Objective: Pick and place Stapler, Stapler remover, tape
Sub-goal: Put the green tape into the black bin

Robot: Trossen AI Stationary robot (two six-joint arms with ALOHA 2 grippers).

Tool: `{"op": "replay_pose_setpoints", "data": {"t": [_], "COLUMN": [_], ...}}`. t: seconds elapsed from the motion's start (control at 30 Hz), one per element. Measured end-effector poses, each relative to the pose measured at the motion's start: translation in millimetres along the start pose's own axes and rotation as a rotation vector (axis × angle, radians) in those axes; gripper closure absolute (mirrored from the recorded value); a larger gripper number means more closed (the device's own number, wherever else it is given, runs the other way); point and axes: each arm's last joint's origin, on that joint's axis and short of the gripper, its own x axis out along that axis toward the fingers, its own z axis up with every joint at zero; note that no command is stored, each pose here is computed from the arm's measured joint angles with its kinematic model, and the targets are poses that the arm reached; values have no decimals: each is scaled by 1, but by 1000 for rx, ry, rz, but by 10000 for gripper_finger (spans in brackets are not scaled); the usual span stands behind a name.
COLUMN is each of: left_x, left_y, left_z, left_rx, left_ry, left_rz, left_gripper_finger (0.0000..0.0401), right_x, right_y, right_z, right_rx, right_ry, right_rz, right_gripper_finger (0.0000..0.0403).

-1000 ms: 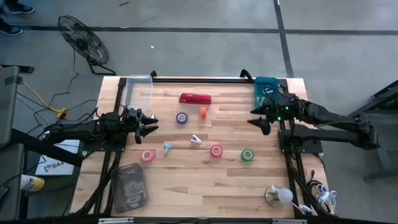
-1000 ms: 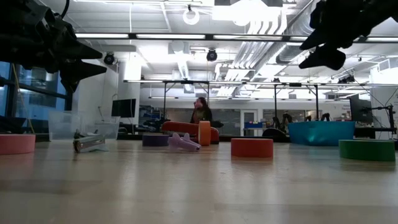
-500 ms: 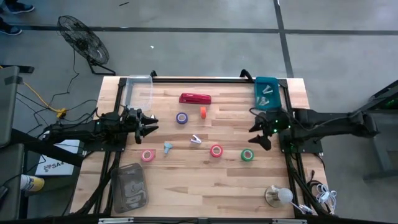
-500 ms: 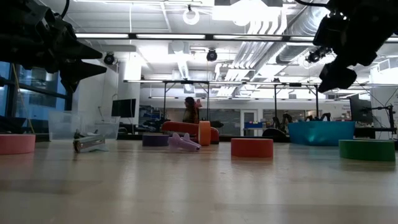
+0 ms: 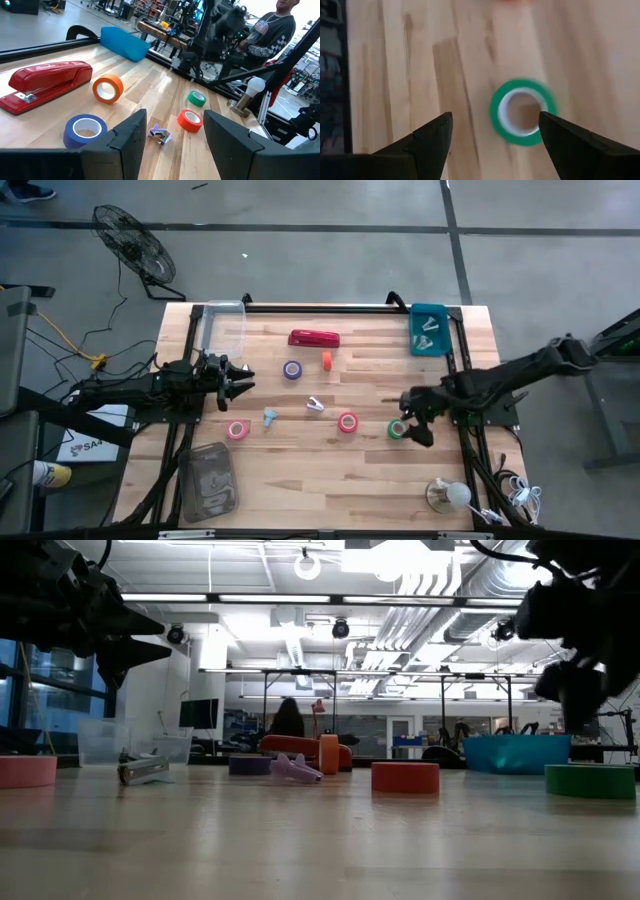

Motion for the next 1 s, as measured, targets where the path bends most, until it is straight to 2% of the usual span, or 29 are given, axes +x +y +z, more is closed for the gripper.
{"op": "replay_pose_setpoints", "data": {"t": [0.2,0.57,0.8,1.0], "left_x": [0,0,0,0], "left_y": [0,0,0,0], "left_z": [0,0,0,0], "left_rx": [0,0,0,0], "left_ry": [0,0,0,0], "left_rz": [0,0,0,0], "left_gripper_finger": [206,206,206,206], "right_x": [26,54,55,55], "right_y": [9,8,11,11], "right_z": [-7,-1,3,2], "right_rx": [22,7,-70,-146], "right_ry": [108,94,113,127], "right_rz": [-35,-111,-169,-167], "right_gripper_finger": [116,116,130,148]}}
